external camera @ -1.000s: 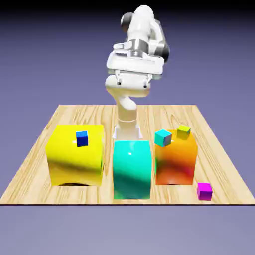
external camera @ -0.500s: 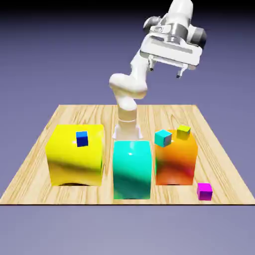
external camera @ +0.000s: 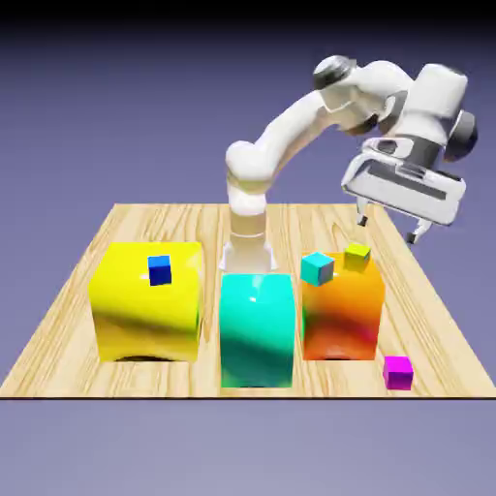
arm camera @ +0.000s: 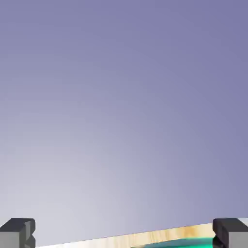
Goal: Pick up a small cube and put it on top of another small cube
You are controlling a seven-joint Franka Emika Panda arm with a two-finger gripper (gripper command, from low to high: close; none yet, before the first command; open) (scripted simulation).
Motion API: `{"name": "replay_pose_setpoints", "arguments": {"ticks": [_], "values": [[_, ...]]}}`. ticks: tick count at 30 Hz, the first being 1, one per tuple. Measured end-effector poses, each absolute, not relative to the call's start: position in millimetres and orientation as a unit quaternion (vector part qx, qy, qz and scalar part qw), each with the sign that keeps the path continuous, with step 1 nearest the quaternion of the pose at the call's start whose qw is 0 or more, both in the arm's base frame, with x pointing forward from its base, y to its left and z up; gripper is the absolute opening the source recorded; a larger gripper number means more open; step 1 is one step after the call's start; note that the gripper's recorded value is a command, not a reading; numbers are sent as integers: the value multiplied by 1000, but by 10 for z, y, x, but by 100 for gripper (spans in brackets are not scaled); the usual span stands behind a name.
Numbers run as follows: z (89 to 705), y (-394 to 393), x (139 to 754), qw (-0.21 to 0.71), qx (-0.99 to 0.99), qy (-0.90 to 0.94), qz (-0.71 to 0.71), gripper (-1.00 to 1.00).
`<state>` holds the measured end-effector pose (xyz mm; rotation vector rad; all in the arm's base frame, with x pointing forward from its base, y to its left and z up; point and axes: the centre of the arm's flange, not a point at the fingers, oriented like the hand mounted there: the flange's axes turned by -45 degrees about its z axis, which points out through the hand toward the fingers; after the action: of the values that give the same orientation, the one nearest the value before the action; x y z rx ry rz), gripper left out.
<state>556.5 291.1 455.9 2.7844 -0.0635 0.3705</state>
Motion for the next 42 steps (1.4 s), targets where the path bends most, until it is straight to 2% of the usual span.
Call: {"name": "replay_pose_setpoints", "arguments": {"ticks": [14, 22, 26, 27, 29, 33, 42], "values": [[2451, 3218, 5992, 89, 982, -29, -165, 0], [1645, 3276, 5977, -10, 943, -29, -332, 0], [1185, 3298, 5741, -11, 943, -29, -332, 0], [1055, 3295, 5665, -10, 943, -29, -332, -100], [1055, 3296, 5665, -10, 943, -29, -332, -100], [1651, 3270, 5980, -10, 944, -32, -330, -100], [2502, 2628, 6174, 46, 950, -260, -168, -100]]}}
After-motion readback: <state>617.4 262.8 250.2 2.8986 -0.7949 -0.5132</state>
